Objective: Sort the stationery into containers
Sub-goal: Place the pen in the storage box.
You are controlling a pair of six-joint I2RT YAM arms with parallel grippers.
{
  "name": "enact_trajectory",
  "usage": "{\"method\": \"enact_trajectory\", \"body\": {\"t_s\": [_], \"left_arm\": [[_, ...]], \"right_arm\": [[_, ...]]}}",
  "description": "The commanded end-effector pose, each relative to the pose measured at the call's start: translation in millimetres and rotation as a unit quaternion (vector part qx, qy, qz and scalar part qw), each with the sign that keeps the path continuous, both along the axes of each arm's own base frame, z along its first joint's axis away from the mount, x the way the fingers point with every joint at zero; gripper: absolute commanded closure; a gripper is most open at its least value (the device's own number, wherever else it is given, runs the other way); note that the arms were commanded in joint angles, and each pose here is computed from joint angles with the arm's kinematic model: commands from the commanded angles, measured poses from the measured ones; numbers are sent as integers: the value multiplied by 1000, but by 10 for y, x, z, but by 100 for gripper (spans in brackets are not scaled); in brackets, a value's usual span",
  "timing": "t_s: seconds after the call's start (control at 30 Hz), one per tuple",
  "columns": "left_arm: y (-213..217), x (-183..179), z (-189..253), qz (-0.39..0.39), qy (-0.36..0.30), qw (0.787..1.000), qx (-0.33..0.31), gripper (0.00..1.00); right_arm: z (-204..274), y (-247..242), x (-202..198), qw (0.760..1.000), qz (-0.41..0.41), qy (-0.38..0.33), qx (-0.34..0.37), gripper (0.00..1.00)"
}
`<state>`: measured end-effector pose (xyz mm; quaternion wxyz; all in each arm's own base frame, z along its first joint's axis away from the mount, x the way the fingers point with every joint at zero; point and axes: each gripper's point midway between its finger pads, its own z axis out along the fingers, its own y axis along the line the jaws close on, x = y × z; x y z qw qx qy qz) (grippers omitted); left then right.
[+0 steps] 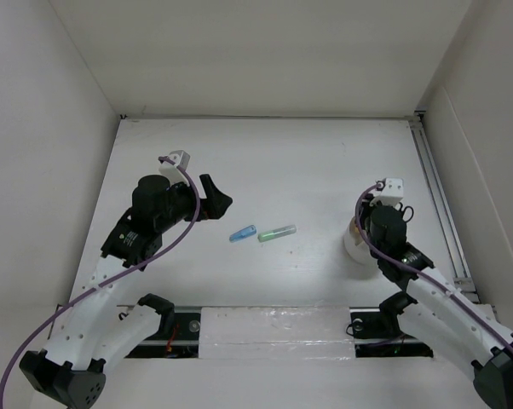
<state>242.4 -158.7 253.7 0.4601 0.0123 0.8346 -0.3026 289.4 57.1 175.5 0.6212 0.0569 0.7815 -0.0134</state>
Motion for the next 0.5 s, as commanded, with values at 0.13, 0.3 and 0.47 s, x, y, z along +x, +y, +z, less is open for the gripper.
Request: {"method": "enact_trajectory", "body": {"t_s": [0.13,0.3,0.47], "left_arm": [[-18,28,63,-4,-21,1000,-2,0],[-30,54,100,-4,-26,1000,-4,0],[-30,54,100,-4,-26,1000,-4,0]], "right_arm": [[242,50,47,1000,1,-14,11,100],[249,64,44,1000,5,-15,13,100],[236,115,43,1000,19,-12,16,100]]}}
